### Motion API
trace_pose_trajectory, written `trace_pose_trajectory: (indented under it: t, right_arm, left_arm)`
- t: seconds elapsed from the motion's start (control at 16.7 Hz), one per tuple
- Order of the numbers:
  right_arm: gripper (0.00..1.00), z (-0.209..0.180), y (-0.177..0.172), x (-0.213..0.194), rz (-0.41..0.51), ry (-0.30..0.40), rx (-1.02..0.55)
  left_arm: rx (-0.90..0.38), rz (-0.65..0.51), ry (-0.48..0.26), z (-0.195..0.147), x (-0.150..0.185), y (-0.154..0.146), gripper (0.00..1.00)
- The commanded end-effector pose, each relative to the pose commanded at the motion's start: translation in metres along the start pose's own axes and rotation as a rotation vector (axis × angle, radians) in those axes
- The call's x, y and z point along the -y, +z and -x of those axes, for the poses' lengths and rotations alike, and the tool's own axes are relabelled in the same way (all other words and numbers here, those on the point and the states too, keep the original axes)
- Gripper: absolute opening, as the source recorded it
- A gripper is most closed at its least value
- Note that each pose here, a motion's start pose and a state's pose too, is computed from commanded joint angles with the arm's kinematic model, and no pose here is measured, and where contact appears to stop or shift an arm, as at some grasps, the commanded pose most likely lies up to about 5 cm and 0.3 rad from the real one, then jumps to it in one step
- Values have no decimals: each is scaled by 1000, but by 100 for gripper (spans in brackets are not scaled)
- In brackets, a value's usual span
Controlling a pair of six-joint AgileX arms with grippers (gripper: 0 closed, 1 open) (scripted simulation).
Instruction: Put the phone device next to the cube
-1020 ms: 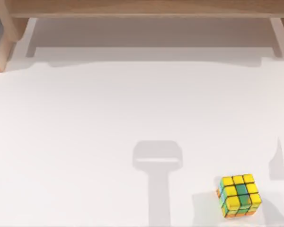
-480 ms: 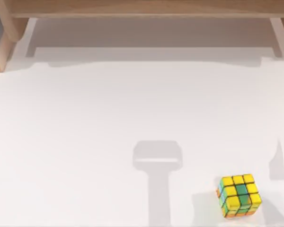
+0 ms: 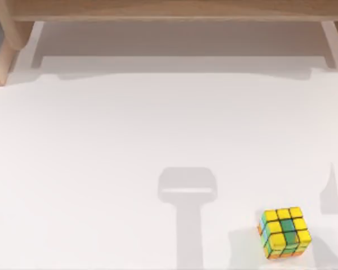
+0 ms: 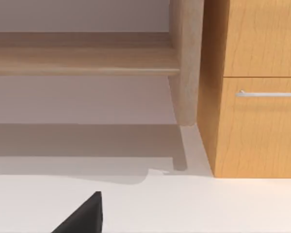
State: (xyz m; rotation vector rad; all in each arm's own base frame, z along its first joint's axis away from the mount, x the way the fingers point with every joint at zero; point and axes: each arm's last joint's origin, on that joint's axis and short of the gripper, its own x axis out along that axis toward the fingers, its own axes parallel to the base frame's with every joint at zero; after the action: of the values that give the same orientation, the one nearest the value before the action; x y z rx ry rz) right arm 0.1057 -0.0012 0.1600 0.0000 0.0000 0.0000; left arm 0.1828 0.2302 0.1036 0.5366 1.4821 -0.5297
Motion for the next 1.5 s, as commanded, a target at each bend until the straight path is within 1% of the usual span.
trace_pose_trajectory:
  t: [0.06,0.42,0.72,0.9,1.02,1.2,1.32,1.38,1.5]
  right_arm:
    - [100,0,0,0,0,0,0]
    - [100,0,0,0,0,0,0]
    - [100,0,0,0,0,0,0]
    - [100,0,0,0,0,0,0]
    - [100,0,0,0,0,0,0]
    - [100,0,0,0,0,0,0]
    - [100,0,0,0,0,0,0]
    - [100,0,0,0,0,0,0]
    - [100,0,0,0,0,0,0]
  left_arm:
    - [-2,14,-3,10,2,0,0]
    - [-2,14,-3,29,2,1,0]
    - [-3,13,-8,29,2,1,0]
    - [3,14,66,48,-7,14,0]
    - [19,20,128,67,-14,35,0]
    - [75,55,195,95,-20,85,0]
    - [127,98,203,111,-14,128,0]
    - [152,126,194,116,-8,151,0]
    - [196,191,151,124,12,198,0]
